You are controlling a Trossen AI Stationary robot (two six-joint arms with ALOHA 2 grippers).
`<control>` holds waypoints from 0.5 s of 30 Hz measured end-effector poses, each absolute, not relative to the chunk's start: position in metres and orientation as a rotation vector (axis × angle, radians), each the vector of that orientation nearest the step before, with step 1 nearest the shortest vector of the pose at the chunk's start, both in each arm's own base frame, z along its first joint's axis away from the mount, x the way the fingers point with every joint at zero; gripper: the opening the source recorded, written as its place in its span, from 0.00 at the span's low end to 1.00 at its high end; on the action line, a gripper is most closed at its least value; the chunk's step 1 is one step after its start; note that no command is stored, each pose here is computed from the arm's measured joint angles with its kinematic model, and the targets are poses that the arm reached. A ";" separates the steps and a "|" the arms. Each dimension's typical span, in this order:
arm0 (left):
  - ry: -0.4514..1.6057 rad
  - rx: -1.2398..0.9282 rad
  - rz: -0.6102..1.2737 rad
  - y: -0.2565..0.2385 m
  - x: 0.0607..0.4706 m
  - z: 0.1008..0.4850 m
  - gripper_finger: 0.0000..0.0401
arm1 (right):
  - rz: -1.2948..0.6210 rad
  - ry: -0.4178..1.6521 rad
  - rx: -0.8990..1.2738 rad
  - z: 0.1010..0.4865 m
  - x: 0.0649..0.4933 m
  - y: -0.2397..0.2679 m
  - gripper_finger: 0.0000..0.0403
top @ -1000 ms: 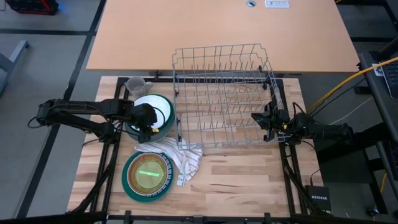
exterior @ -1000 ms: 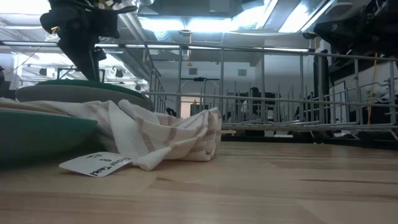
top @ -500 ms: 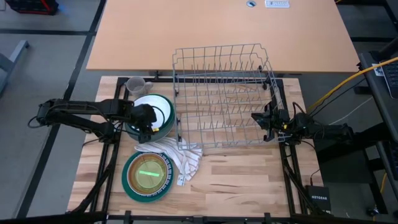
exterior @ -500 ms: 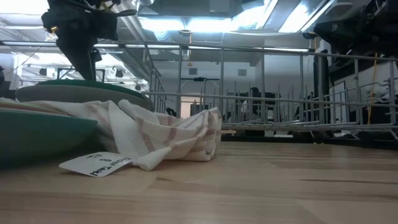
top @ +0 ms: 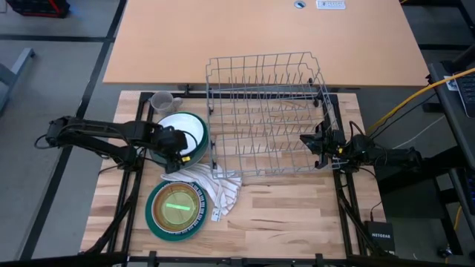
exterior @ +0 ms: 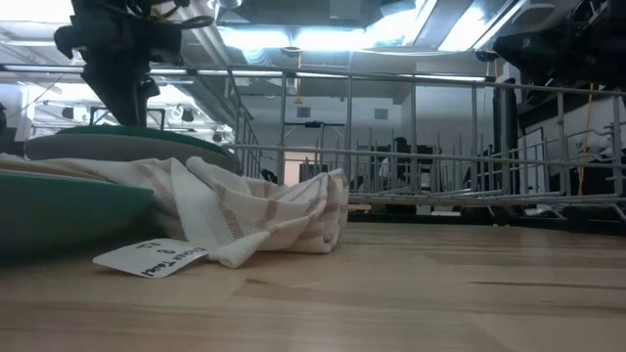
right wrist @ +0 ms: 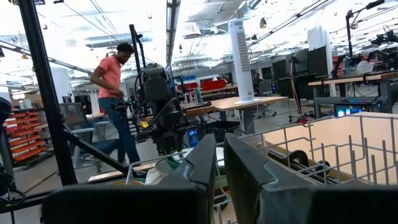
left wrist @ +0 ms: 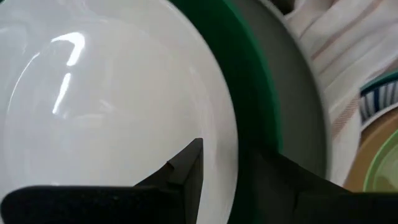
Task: Sort dishes
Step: Put the white plate into the dish rack
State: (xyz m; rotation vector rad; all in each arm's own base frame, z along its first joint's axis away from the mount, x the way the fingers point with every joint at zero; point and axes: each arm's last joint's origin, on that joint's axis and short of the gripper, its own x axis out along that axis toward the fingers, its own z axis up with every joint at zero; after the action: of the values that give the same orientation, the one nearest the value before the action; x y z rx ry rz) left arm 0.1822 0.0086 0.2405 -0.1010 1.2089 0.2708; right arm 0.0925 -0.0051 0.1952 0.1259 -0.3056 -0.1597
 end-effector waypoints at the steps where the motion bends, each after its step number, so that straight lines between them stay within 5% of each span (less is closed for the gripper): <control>1: 1.220 -0.099 0.272 0.009 0.183 0.239 0.28 | -0.159 -0.306 0.126 0.195 0.092 -0.005 0.09; 15: 1.405 0.109 0.376 0.014 0.204 0.208 0.28 | -0.159 -0.306 0.126 0.195 0.092 -0.005 0.09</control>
State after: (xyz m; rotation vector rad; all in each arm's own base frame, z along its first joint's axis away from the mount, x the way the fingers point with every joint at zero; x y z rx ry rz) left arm 0.2040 0.0142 0.2080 0.1087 1.4050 0.3761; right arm 0.0925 -0.0051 0.1952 0.1259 -0.3056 -0.1595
